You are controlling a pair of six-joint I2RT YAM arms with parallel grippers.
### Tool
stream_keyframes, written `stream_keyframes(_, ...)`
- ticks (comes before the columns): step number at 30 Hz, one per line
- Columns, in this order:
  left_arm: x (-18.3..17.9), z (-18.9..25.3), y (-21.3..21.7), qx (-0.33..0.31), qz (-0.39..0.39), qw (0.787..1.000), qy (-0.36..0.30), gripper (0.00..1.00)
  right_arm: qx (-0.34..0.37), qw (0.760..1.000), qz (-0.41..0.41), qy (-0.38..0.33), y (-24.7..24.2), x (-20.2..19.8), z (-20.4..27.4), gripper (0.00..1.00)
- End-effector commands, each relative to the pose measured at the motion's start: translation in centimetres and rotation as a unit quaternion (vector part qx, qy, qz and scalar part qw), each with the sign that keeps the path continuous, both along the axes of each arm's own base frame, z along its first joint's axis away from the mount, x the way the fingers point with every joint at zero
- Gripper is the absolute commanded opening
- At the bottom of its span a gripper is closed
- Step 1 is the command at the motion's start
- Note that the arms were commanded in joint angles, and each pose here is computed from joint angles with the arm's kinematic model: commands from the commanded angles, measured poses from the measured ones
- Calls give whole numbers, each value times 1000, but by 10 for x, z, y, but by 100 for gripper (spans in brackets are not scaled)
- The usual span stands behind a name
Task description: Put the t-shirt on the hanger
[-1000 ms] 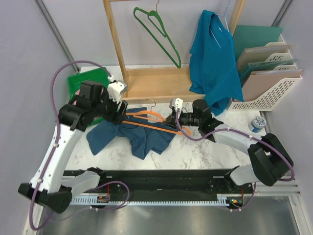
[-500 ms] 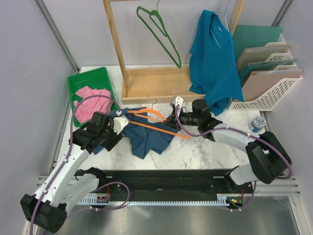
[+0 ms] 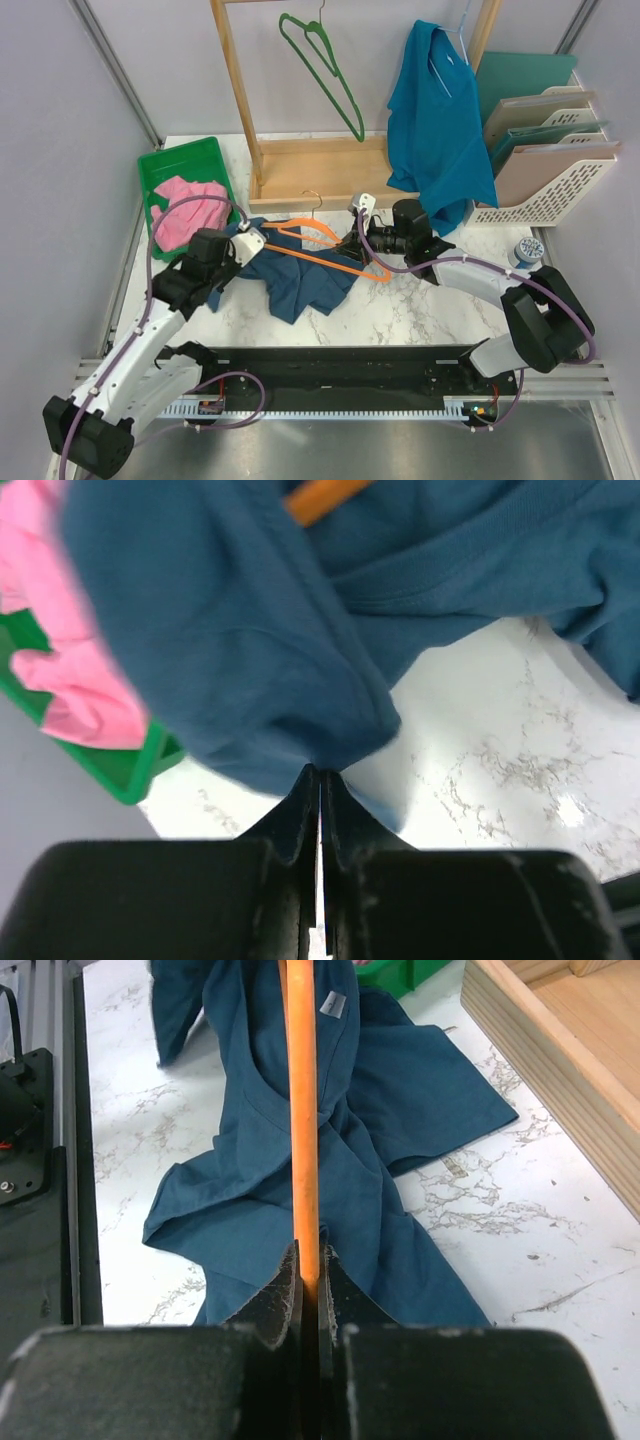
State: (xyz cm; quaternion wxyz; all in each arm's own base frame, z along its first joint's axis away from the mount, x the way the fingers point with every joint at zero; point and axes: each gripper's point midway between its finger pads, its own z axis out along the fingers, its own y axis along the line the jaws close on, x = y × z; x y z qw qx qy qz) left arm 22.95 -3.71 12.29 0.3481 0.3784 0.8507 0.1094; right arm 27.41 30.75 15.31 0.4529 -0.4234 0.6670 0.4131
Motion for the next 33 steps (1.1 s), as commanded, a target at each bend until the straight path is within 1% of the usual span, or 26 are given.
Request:
stream_keyframes(1, 10, 72, -6, -18, -22, 997, -66, 2, 13, 999, 13, -40, 5, 9, 20, 0)
stream_keyframes(2, 11, 77, -6, -14, -26, 998, -64, 2, 12, 999, 15, -46, 5, 9, 20, 0)
stream_keyframes(4, 22, 97, -5, -5, -28, 996, -83, 2, 7, 998, 23, -50, 4, 6, 18, 0)
stream_keyframes(5, 29, 101, 2, 0, -17, 996, -89, 2, 5, 998, 26, -59, 4, 6, 18, 0)
stream_keyframes(6, 47, 111, 4, 6, -10, 994, -109, 2, 2, 998, 40, -59, 4, 1, 16, 0)
stream_keyframes(7, 56, 115, 7, 3, -5, 993, -114, 2, 0, 997, 43, -63, 3, 0, 16, 0)
stream_keyframes(8, 69, 126, 20, 5, 16, 992, -125, 2, -1, 996, 50, -71, 2, -3, 16, 0)
stream_keyframes(10, 99, 123, 29, 10, 30, 992, -118, 2, -4, 995, 69, -75, 2, -10, 14, 0)
stream_keyframes(11, 112, 135, 43, 17, 46, 989, -136, 2, -4, 994, 75, -79, 1, -12, 15, 0)
stream_keyframes(12, 126, 128, 48, 24, 50, 990, -127, 2, -7, 994, 79, -81, 0, -15, 15, 0)
stream_keyframes(14, 141, 138, 51, 21, 43, 990, -136, 2, -6, 993, 86, -84, 0, -17, 17, 0)
stream_keyframes(15, 147, 128, 47, 16, 34, 992, -120, 2, -6, 992, 89, -87, 0, -18, 18, 0)
stream_keyframes(17, 145, 112, 43, 10, 24, 996, -86, 2, 0, 992, 91, -91, 1, -18, 24, 0)
stream_keyframes(18, 144, 107, 45, 13, 32, 996, -77, 4, 3, 992, 92, -92, 1, -17, 26, 0)
stream_keyframes(19, 141, 93, 50, 12, 42, 998, -52, 7, 4, 992, 92, -89, 2, -17, 26, 0)
stream_keyframes(20, 138, 97, 52, -9, 57, 997, -45, 22, 5, 992, 88, -92, 3, -15, 28, 0)
stream_keyframes(21, 132, 100, 31, -72, 14, 997, -30, 32, 5, 992, 86, -89, 3, -14, 27, 0)
stream_keyframes(22, 120, 117, 35, -97, 10, 994, -43, 46, 6, 993, 83, -83, 2, -13, 26, 0)
stream_keyframes(23, 110, 117, 27, -113, -3, 993, -41, 56, 8, 993, 78, -84, 3, -11, 28, 0)
stream_keyframes(24, 101, 123, 16, -133, -30, 990, -48, 56, 10, 994, 74, -80, 2, -9, 28, 0)
stream_keyframes(25, 89, 135, 12, -138, -42, 987, -66, 56, 11, 995, 71, -76, 2, -7, 28, 0)
stream_keyframes(28, 54, 121, -4, -167, -72, 983, -25, 54, 25, 996, 52, -68, 2, 1, 36, 0)
stream_keyframes(29, 41, 114, -7, -175, -73, 982, -1, 45, 30, 996, 49, -70, 3, 3, 39, 0)
stream_keyframes(30, 32, 112, -16, -193, -87, 977, 11, 42, 31, 996, 50, -67, 4, 3, 40, 0)
stream_keyframes(32, 11, 103, -27, -212, -107, 971, 32, 44, 39, 996, 51, -65, 6, 4, 45, 0)
stream_keyframes(33, 3, 91, -32, -214, -111, 969, 49, 45, 40, 996, 52, -65, 6, 4, 46, 0)
